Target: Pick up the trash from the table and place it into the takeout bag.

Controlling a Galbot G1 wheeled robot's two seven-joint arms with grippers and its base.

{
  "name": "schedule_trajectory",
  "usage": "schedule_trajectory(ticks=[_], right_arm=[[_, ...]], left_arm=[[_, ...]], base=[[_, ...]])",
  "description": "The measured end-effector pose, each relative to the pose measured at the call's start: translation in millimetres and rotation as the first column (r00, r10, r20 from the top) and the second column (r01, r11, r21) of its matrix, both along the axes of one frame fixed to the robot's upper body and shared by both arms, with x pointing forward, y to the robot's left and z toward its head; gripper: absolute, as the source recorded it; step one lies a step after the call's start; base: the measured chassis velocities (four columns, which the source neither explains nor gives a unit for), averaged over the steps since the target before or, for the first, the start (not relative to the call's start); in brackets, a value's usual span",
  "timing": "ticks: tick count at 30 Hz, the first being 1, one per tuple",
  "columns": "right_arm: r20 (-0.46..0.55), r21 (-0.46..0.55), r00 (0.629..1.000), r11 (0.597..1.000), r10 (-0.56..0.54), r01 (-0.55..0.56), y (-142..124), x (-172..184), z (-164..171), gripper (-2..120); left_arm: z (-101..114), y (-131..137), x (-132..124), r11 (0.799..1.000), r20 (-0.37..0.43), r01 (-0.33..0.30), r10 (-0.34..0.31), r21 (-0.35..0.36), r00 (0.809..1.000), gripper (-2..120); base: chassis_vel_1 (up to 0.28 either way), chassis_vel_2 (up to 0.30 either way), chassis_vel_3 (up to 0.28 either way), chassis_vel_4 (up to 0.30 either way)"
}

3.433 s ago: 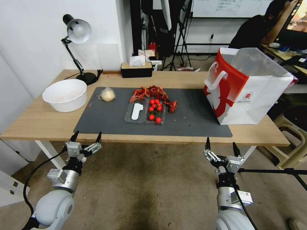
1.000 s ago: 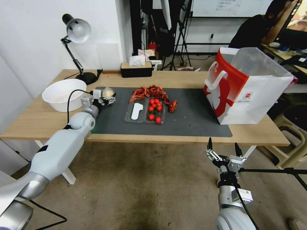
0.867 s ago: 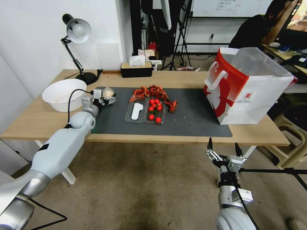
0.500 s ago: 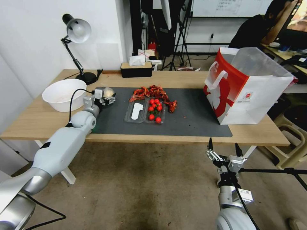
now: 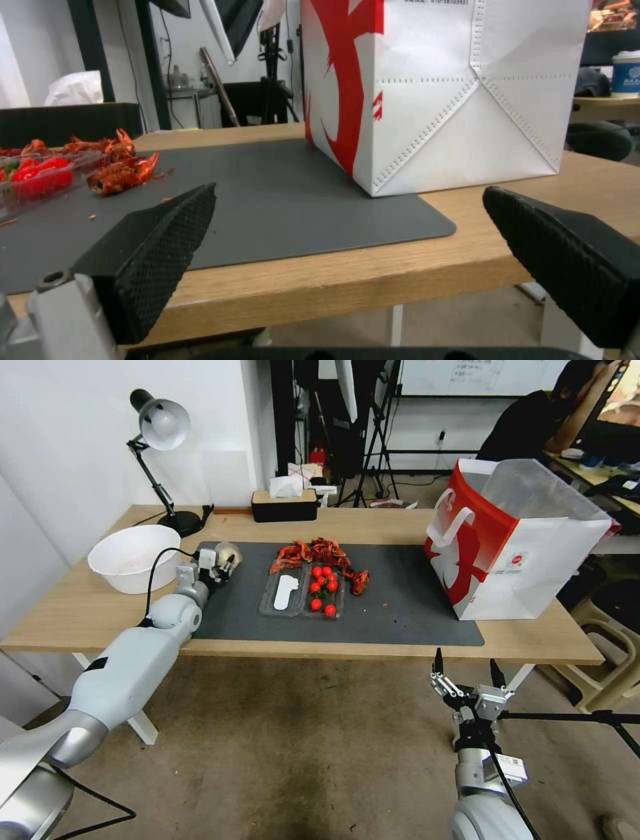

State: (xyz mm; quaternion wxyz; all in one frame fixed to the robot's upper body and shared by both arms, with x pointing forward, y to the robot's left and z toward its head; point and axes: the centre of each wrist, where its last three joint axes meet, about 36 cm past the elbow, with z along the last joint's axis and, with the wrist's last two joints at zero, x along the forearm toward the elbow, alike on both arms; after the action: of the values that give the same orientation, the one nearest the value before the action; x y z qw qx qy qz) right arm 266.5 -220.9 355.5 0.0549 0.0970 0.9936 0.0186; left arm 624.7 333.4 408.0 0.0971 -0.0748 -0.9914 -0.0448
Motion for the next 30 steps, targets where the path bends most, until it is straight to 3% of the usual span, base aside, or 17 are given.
schedule_trajectory(ticks=[3,9,11,12,15,16,19,20,21,24,25,28,29,30], right_arm=[[0.0,0.001,1.0,1.0,0.0,0.0,0,0,0,100],[0.001,0.002,1.0,1.0,0.0,0.0,1,0,0,100],[0.001,0.003,1.0,1.0,-0.001,0.001,1,0,0,100],[0.001,0.003,1.0,1.0,-0.001,0.001,1,0,0,100],[0.002,0.005,1.0,1.0,-0.002,0.002,2,0,0,100],[0.002,0.005,1.0,1.0,-0.002,0.002,2,0,0,100],[0.002,0.005,1.0,1.0,-0.002,0.002,2,0,0,100],[0.002,0.005,1.0,1.0,-0.004,0.004,1,0,0,100],[0.002,0.005,1.0,1.0,-0.004,0.004,1,0,0,100],[0.003,0.003,1.0,1.0,-0.012,0.012,-1,-1,-1,100],[0.003,0.003,1.0,1.0,-0.012,0.012,-1,-1,-1,100],[0.003,0.004,1.0,1.0,-0.019,0.019,-1,-1,-1,100],[0.003,0.004,1.0,1.0,-0.019,0.019,-1,-1,-1,100],[0.003,0.005,1.0,1.0,-0.021,0.021,-1,-1,-1,100]], left_arm=[[0,0,0,1.0,0.016,0.011,-0.011,0.002,1.0,6],[12,-9,3,0.999,0.063,0.041,-0.041,-0.002,0.997,5],[36,-24,5,0.996,0.122,0.088,-0.087,-0.003,0.989,5],[36,-24,5,0.996,0.122,0.088,-0.087,-0.003,0.989,5],[80,-62,5,0.979,0.211,0.201,-0.193,-0.016,0.958,5],[80,-62,5,0.979,0.211,0.201,-0.193,-0.016,0.958,5],[113,-101,7,0.947,0.284,0.315,-0.288,-0.055,0.915,5],[128,-121,8,0.926,0.314,0.371,-0.334,-0.066,0.889,5],[128,-121,8,0.926,0.314,0.371,-0.334,-0.066,0.889,5],[161,-174,11,0.864,0.363,0.499,-0.447,-0.06,0.817,5],[161,-174,11,0.864,0.363,0.499,-0.447,-0.06,0.817,5],[185,-219,12,0.815,0.386,0.578,-0.52,-0.043,0.762,5],[185,-219,12,0.815,0.386,0.578,-0.52,-0.043,0.762,5],[190,-229,13,0.804,0.388,0.593,-0.535,-0.038,0.751,5]], base=[[0.0,0.0,0.0,0.0],[0.0,0.0,0.0,0.0],[0.0,0.0,0.0,0.0],[0.0,0.0,0.0,0.0],[0.0,0.0,0.0,0.0],[0.0,0.0,0.0,0.0],[0.0,0.0,0.0,0.0],[0.0,0.0,0.0,0.0],[0.0,0.0,0.0,0.0],[0.0,0.0,0.0,0.0],[0.0,0.0,0.0,0.0],[0.0,0.0,0.0,0.0],[0.0,0.0,0.0,0.0],[0.0,0.0,0.0,0.0]])
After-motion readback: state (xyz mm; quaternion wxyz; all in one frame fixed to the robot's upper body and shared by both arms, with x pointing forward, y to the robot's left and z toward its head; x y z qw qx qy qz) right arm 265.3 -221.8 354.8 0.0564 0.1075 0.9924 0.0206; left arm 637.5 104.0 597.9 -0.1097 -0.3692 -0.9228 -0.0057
